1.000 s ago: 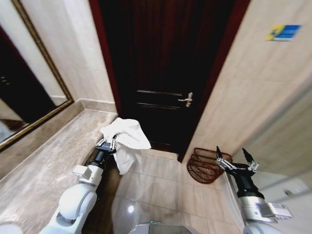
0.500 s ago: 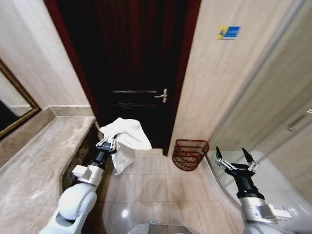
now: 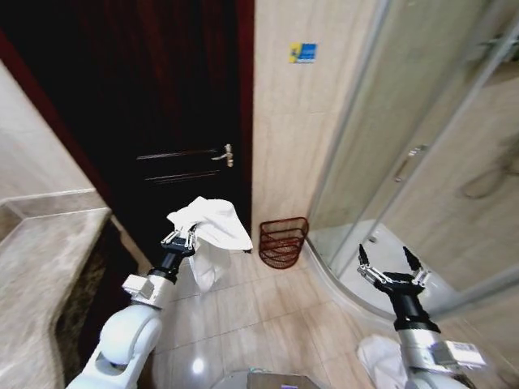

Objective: Discard the used towel into the hamper.

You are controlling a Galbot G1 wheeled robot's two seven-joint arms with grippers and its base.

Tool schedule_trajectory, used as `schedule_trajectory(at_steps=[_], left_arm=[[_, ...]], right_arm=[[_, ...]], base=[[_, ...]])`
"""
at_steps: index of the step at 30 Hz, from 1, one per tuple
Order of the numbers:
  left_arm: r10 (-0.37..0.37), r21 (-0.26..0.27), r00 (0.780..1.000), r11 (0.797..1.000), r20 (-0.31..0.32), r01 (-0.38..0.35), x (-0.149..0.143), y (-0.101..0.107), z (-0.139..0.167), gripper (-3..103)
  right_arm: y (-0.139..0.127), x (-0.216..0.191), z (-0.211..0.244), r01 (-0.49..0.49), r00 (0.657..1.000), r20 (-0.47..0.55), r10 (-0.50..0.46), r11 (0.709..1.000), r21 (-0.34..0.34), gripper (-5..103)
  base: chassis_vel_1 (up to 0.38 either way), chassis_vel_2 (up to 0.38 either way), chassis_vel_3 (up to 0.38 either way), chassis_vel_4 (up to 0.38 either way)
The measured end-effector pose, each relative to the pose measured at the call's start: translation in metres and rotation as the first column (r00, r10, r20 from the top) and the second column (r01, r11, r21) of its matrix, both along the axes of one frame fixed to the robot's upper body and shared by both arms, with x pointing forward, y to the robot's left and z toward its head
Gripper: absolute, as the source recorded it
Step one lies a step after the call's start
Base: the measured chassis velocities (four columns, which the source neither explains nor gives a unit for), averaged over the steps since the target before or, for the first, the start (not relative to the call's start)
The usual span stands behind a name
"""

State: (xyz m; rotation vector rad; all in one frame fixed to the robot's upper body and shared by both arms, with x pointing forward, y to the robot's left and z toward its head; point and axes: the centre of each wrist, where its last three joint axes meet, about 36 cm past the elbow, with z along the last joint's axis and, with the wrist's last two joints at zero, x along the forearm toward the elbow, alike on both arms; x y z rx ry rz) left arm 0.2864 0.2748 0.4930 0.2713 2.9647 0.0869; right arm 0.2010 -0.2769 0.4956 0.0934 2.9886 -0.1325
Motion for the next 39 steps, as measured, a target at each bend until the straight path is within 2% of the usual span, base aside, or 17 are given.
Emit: schedule_trajectory(at_steps=[7,39], left_arm=[[-0.013,-0.022,1.000,1.000,0.011,0.014,0.001,0.000,0.000,7],[-0.020,-0.020,1.000,1.000,0.011,0.021,0.002,0.002,-0.008,7]], right_arm=[[0.001,0.003,-0.002,0.032,0.999,-0.005,-0.033,0.999,-0.009,100],[-0.004,0.001,-0.012,0.049,0.999,-0.006,-0.049,0.999,-0.003,100]], base=[[-0.019,-0.041,-0.034,-0.021],[-0.033,0.034,0.031,-0.035]])
